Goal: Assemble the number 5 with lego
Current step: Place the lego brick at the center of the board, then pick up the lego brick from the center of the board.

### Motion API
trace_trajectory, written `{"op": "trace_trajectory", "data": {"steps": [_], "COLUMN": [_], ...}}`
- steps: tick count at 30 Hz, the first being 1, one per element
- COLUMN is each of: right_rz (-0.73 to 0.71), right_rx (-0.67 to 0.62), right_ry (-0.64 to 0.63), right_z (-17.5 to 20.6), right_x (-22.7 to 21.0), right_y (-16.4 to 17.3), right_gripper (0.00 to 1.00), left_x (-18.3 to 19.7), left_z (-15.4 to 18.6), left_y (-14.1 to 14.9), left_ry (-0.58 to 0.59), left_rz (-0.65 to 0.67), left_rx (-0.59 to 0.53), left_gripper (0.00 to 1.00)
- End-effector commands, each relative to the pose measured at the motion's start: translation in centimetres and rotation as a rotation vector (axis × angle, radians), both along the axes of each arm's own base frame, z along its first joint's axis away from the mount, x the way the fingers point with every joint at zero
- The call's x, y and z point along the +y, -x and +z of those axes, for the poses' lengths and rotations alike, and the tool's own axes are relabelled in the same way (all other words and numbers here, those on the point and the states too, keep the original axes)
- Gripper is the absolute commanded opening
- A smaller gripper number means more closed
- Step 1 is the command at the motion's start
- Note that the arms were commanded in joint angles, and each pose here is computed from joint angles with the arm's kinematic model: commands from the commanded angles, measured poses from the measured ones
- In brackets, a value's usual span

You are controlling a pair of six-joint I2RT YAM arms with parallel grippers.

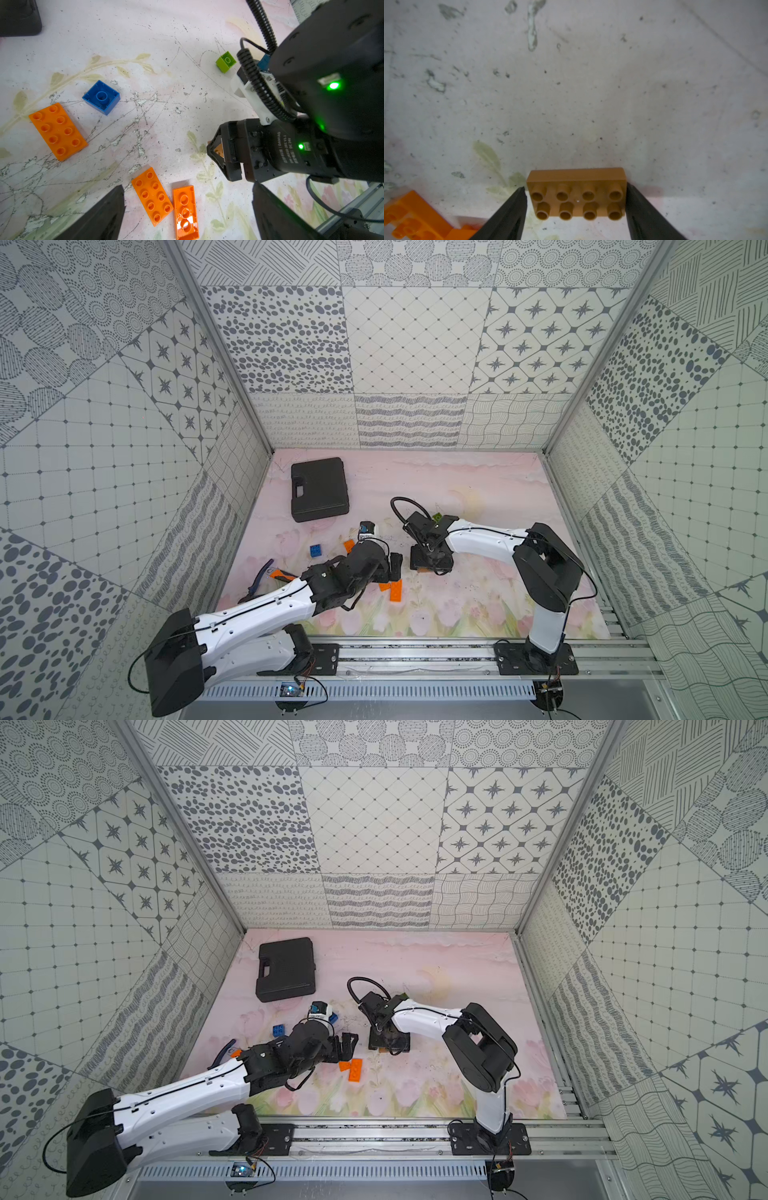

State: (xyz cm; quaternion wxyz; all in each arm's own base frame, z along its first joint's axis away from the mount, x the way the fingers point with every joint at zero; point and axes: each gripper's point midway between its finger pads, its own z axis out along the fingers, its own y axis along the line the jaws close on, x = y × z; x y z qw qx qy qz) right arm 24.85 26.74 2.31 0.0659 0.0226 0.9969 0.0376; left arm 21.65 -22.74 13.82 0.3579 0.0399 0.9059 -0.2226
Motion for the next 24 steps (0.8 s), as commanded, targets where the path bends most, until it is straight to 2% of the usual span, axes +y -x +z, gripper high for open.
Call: {"op": "trace_trajectory", "data": {"steps": [1, 4, 7, 13, 17, 24], "right_rz": [-0.008, -0.005, -0.018, -0.115, -0.171, -0.153], "right_rx": [-0.005, -0.052, -0.143, -0.278, -0.275, -0.19], "right_ry": [-0.008, -0.039, -0.046, -0.026, -0.067, -0.031], "right_z": [1.0, 3.3, 5.9, 8.3, 8.1, 6.1], "right_x": [0.0, -0.2, -2.2, -10.6, -15.3, -18.2], "right_y": [0.0, -0.6, -2.1, -5.9, -8.6, -11.1], "right_gripper": [0.82, 0.84, 0.85, 0.8, 0.71, 0.62], "left_x": [0.1, -0.4, -1.3, -5.0, -7.4, -11.1], "left_z": [0.1, 0.2, 0.3, 1.0, 0.6, -0.4], "left_y": [-0.4, -0.5, -0.6, -0.6, -1.0, -2.0], "left_ry": [-0.022, -0.015, -0.01, 0.036, 0.026, 0.002], "left_rz": [-0.003, -0.026, -0.065, -0.201, -0.26, -0.335], "left_rx": [-0.021, -0.016, -0.004, 0.025, 0.072, 0.151], "left_gripper": [0.99, 0.99, 0.99, 0.99, 0.99, 0.99]}}
